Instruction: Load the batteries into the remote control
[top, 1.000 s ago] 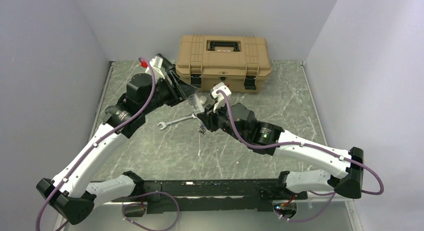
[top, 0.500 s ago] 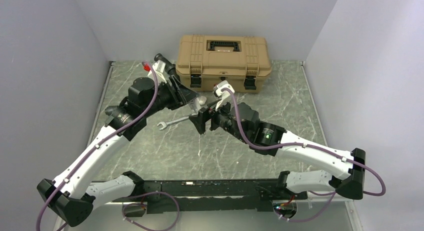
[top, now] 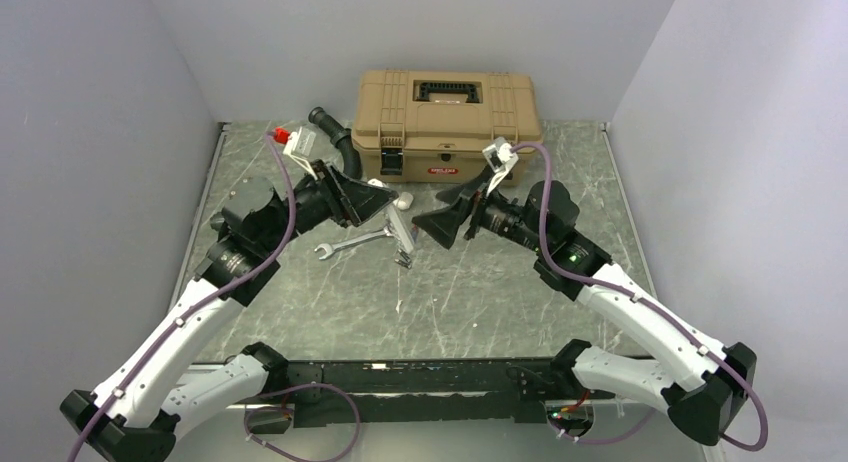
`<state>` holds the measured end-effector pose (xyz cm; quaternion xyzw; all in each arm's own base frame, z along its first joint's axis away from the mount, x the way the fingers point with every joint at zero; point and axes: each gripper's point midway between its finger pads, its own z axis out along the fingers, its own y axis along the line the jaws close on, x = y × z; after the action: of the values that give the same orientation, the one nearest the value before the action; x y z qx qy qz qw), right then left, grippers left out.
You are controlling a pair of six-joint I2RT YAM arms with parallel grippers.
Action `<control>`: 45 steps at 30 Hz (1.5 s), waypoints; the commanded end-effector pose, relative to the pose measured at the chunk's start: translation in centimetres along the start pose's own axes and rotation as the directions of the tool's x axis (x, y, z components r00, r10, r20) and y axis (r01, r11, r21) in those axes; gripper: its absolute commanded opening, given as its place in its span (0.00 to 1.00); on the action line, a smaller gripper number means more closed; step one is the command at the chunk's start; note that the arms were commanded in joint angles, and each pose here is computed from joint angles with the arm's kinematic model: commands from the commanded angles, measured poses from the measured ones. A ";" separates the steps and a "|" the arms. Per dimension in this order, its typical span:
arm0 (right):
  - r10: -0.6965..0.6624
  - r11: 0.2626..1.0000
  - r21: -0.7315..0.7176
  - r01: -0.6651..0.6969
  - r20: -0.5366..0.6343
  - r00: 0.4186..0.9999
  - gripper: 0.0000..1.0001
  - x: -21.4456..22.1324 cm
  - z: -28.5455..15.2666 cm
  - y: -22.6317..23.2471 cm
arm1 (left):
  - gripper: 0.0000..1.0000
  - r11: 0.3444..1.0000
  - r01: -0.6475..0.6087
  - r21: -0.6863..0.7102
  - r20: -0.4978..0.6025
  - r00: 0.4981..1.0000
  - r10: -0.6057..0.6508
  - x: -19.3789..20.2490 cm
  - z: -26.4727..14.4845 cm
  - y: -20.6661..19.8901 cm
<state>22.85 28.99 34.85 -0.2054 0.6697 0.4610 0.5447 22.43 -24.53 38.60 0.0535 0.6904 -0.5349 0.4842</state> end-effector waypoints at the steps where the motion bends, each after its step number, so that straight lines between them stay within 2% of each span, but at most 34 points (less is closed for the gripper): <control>1: 0.017 0.924 -0.379 -0.042 -0.070 0.997 1.00 0.4 -1.7 6.7 | 0.00 0.965 -0.125 0.232 0.053 0.992 0.115 -1.7 -0.6 -4.9; 5: 0.041 0.883 -0.463 -0.071 -0.075 0.996 1.00 0.6 -2.1 8.0 | 0.00 0.949 -0.142 0.282 0.053 0.990 0.132 -1.8 -0.6 -5.8; 20: 0.076 0.842 -0.528 -0.111 -0.088 0.993 0.98 0.7 -1.4 8.7 | 0.00 0.907 -0.168 0.386 0.046 0.985 0.163 -1.7 -0.8 -7.8; 22: 0.076 0.838 -0.533 -0.114 -0.093 0.993 0.94 0.7 -1.4 8.8 | 0.00 0.904 -0.170 0.392 0.048 0.985 0.165 -1.7 -0.9 -7.9; 27: 0.084 0.829 -0.544 -0.125 -0.099 0.991 0.74 0.9 -1.4 8.9 | 0.00 0.903 -0.175 0.392 0.055 0.984 0.167 -1.8 -0.9 -7.9; 30: 0.088 0.822 -0.554 -0.133 -0.108 0.990 0.67 1.0 -1.3 9.0 | 0.00 0.905 -0.173 0.390 0.058 0.985 0.163 -1.9 -0.9 -7.9; 35: 0.093 0.813 -0.564 -0.146 -0.121 0.988 0.63 1.2 -1.2 9.1 | 0.00 0.907 -0.174 0.382 0.066 0.985 0.161 -2.1 -0.8 -7.8; 39: 0.094 0.811 -0.565 -0.151 -0.129 0.987 0.68 1.2 -1.0 9.1 | 0.00 0.905 -0.182 0.383 0.075 0.983 0.166 -2.3 -0.9 -8.0; 43: 0.093 0.809 -0.569 -0.146 -0.121 0.988 0.58 1.1 -1.2 9.2 | 0.00 0.905 -0.180 0.386 0.072 0.984 0.165 -2.2 -0.8 -8.0; 45: 0.090 0.811 -0.569 -0.140 -0.116 0.989 0.46 1.0 -1.2 9.2 | 0.00 0.908 -0.176 0.380 0.071 0.984 0.161 -2.2 -0.8 -7.8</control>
<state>15.21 33.04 35.47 -0.3245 0.5667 0.6579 0.3751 19.06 -26.59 43.31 0.1872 0.5870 -0.6096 0.4988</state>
